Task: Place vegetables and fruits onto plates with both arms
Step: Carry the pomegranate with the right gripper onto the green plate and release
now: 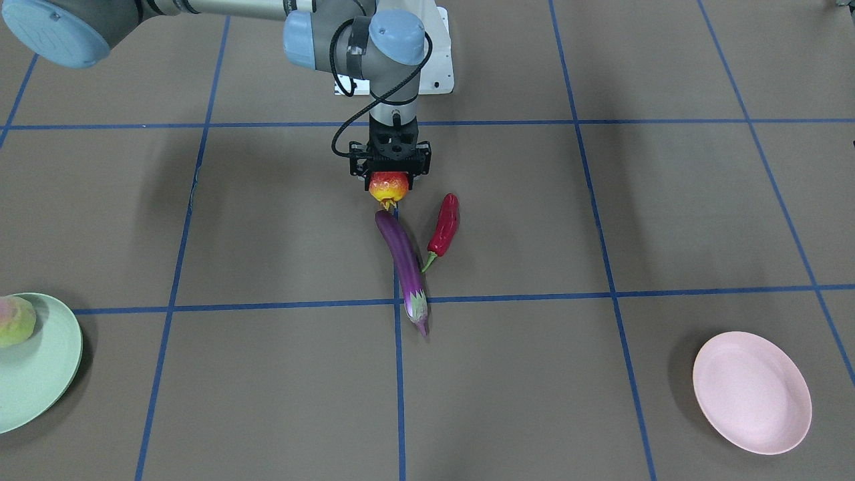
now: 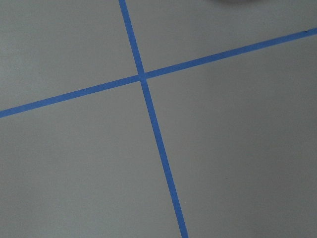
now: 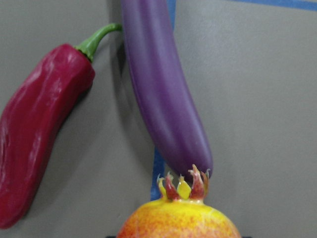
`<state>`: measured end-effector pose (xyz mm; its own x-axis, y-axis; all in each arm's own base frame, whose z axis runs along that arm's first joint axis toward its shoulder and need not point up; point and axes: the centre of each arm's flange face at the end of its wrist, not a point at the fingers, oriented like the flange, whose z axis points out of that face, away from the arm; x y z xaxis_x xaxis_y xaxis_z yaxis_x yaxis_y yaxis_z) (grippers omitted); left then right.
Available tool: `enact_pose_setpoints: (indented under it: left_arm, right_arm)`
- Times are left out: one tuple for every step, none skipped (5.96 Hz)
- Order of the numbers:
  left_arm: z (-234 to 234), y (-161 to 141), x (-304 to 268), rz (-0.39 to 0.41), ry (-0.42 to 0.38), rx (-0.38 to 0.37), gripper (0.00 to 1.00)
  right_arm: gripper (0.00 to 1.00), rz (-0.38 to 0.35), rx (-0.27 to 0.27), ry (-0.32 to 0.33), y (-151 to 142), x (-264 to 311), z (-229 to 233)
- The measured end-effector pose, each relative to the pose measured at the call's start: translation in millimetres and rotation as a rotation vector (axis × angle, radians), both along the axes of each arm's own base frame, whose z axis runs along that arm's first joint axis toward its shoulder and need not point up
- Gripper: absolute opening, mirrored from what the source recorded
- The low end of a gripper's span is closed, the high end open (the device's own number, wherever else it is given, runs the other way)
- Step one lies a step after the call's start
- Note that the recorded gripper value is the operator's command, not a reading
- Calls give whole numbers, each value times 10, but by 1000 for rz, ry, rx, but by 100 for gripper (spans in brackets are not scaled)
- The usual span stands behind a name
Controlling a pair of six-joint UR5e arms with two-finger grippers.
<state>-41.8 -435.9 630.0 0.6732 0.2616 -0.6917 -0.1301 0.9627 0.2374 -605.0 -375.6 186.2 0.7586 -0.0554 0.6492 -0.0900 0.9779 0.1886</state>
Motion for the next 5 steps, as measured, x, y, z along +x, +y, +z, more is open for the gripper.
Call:
enact_pose_setpoints:
  left_arm:
    - [24, 2, -2, 0, 0, -4, 100]
    - [47, 7, -1, 2, -1, -7, 100]
    - [59, 13, 2, 3, -1, -9, 100]
    - [72, 21, 2, 4, -1, -11, 100]
    - [76, 25, 3, 5, -2, -11, 100]
  right_arm:
    - [0, -29, 11, -33, -319, 533, 50]
    - [0, -69, 39, -37, -783, 1138, 219]
    - [0, -110, 67, -32, -1266, 1742, 512]
    - [0, -162, 94, -49, -1715, 2336, 916]
    - [0, -233, 133, -59, -2135, 2883, 1415]
